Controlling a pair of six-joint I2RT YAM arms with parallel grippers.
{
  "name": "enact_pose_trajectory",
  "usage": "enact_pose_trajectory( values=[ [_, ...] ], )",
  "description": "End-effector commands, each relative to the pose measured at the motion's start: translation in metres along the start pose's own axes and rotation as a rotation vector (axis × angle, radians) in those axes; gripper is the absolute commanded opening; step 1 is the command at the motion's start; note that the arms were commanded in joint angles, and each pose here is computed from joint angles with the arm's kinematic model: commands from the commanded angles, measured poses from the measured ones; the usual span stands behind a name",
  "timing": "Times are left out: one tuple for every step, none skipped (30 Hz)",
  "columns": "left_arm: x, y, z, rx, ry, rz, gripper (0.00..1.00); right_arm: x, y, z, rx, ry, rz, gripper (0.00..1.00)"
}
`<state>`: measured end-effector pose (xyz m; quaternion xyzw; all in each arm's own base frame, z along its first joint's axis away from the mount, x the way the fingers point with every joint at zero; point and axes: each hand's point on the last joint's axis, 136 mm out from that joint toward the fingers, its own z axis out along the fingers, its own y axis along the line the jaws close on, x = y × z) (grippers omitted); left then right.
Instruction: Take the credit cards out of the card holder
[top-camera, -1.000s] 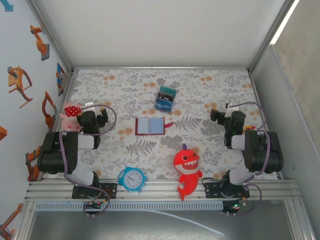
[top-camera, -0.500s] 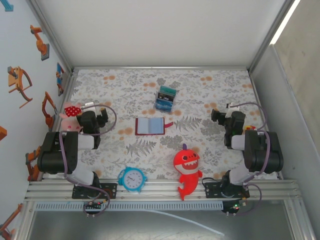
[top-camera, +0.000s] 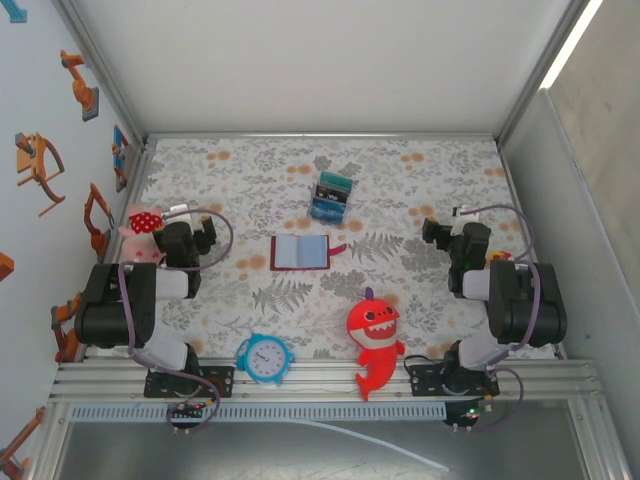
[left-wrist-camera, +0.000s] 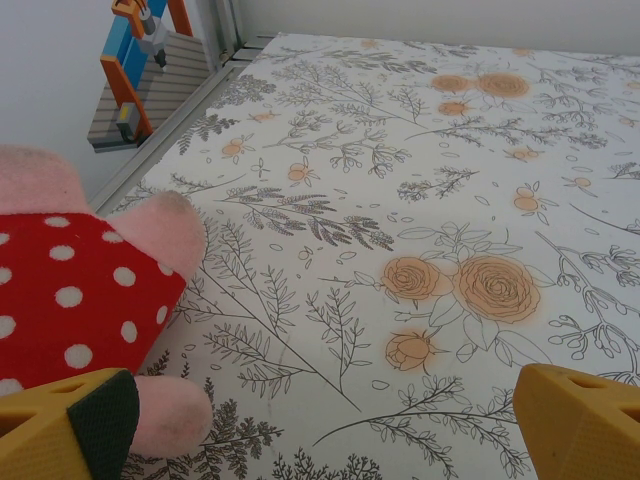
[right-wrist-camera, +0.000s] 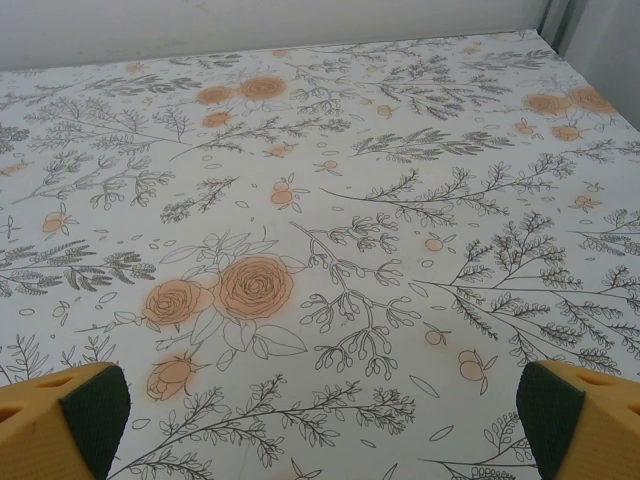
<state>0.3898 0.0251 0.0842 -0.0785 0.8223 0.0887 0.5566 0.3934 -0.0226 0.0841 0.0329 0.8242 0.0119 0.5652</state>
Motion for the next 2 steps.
enact_pose_trajectory(
  values=[
    [-0.0034, 0.0000, -0.0008, -0.002, -0.005, -0.014, 0.97, -0.0047, -0.0005, -0.0014, -0.001, -0.015, 0.012, 0.99],
    [-0.0040, 0.0000, -0.0009, -0.002, -0.007, -0.015, 0.97, -0.0054, -0.0006, -0.0015, -0.001, -0.017, 0.012, 0.99]
  ],
)
